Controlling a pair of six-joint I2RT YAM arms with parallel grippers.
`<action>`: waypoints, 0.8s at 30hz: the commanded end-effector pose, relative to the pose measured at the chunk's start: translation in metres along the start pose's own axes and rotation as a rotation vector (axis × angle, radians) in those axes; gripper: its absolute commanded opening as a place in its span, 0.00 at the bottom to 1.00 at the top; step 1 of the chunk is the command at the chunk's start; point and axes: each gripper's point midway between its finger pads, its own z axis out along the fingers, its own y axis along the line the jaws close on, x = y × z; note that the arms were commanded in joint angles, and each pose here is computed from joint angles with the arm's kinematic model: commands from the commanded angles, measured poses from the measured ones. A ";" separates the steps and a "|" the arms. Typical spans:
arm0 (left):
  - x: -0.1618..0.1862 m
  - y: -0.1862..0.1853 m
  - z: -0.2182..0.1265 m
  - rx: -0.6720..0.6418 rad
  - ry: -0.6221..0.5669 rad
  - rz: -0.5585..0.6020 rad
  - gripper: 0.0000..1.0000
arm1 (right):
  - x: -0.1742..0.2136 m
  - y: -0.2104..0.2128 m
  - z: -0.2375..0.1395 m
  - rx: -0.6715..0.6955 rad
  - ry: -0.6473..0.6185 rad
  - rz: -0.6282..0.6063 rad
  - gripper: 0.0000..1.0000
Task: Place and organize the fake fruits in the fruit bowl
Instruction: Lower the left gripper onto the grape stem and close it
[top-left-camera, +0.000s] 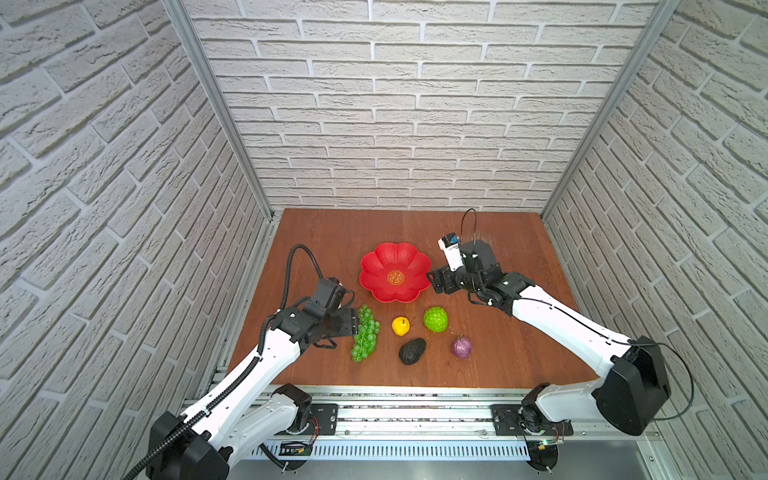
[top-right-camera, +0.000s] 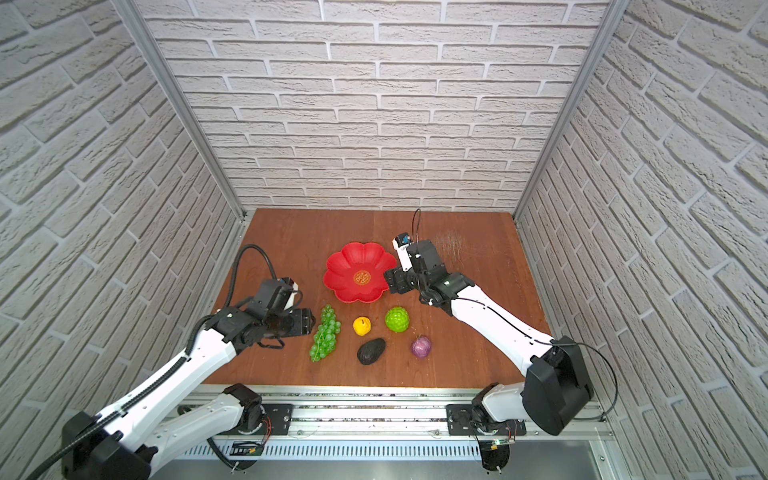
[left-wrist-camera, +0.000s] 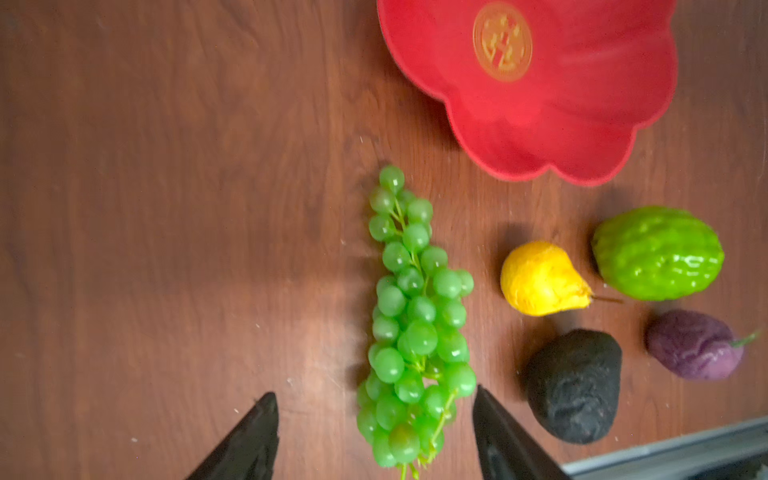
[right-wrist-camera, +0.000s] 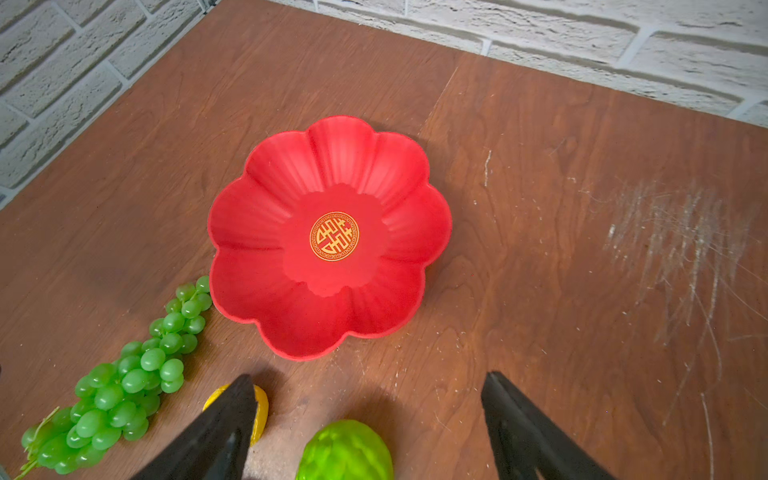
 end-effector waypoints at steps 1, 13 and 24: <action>0.031 -0.010 0.001 0.033 0.096 -0.043 0.70 | -0.022 0.020 -0.004 -0.060 -0.060 -0.004 0.85; 0.084 -0.018 0.006 0.048 0.192 -0.055 0.55 | -0.019 0.034 0.018 -0.104 -0.060 0.011 0.81; 0.093 -0.018 0.025 0.010 0.254 -0.042 0.46 | -0.017 0.034 0.019 -0.105 -0.060 0.008 0.76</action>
